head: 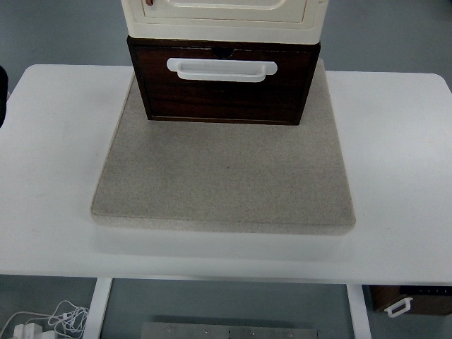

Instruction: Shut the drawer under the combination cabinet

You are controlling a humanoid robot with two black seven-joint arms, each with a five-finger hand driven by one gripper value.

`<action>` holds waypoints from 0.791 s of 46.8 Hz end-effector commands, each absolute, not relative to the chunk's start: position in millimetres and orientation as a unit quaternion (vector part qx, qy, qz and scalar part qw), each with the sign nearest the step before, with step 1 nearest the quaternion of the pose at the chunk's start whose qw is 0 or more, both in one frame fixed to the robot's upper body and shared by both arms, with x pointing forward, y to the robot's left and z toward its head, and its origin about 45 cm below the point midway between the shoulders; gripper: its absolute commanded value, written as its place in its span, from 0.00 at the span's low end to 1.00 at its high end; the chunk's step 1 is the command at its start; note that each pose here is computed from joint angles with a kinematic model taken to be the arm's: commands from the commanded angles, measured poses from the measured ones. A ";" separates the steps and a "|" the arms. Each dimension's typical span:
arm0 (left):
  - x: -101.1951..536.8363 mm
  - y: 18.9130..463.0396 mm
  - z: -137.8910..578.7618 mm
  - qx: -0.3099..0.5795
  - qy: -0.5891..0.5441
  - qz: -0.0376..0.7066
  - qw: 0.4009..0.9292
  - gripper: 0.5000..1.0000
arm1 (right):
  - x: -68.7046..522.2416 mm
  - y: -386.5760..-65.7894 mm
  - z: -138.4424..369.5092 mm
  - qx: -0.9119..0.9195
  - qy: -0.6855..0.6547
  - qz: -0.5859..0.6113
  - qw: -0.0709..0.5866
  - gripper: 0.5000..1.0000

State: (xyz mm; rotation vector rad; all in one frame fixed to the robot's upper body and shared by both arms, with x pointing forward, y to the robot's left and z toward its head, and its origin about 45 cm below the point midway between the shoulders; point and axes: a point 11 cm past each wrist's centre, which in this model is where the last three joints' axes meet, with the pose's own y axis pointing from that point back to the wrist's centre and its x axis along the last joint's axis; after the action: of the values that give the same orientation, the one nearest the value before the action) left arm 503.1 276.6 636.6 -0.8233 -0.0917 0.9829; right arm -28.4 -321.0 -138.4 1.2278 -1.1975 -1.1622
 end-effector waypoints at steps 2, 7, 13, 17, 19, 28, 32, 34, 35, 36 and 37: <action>516.2 302.9 616.7 -0.382 -0.013 0.498 0.778 1.00 | -28.4 -321.0 -138.4 0.510 -0.498 -0.483 0.509 0.90; 529.3 329.6 590.2 -0.382 0.032 0.538 0.751 1.00 | -28.3 -320.9 -138.4 0.509 -0.498 -0.484 0.508 0.90; 534.8 353.9 566.0 -0.393 0.077 0.559 0.726 1.00 | -28.8 -317.7 -138.6 0.515 -0.491 -0.486 0.507 0.90; 540.0 366.3 543.2 -0.379 0.101 0.588 0.708 1.00 | -28.8 -317.2 -138.6 0.516 -0.491 -0.486 0.507 0.90; 541.9 372.6 532.5 -0.371 0.112 0.605 0.696 1.00 | -28.8 -317.0 -138.6 0.516 -0.490 -0.486 0.507 0.90; 548.7 381.6 488.9 -0.327 0.168 0.657 0.658 1.00 | -30.8 -313.5 -138.7 0.520 -0.484 -0.490 0.505 0.90; 550.6 382.5 469.7 -0.322 0.197 0.671 0.638 1.00 | -30.8 -313.3 -138.7 0.520 -0.484 -0.490 0.504 0.90; 550.9 383.7 459.0 -0.320 0.211 0.677 0.628 1.00 | -30.8 -312.8 -138.7 0.521 -0.484 -0.491 0.504 0.90; 550.9 384.5 454.0 -0.320 0.217 0.679 0.625 1.00 | -30.8 -312.8 -138.7 0.521 -0.484 -0.491 0.504 0.90; 551.0 384.3 448.9 -0.319 0.222 0.680 0.622 1.00 | -30.8 -312.6 -138.7 0.521 -0.483 -0.491 0.504 0.90; 550.9 384.8 444.3 -0.319 0.227 0.681 0.619 1.00 | -30.7 -312.6 -138.7 0.522 -0.484 -0.491 0.503 0.90</action>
State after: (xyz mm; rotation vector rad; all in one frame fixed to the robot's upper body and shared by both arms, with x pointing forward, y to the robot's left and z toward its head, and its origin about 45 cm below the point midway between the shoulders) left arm 550.9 383.7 459.3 -0.7336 0.4815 1.5487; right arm -30.9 -313.0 -138.7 1.2567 -1.1675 -1.1845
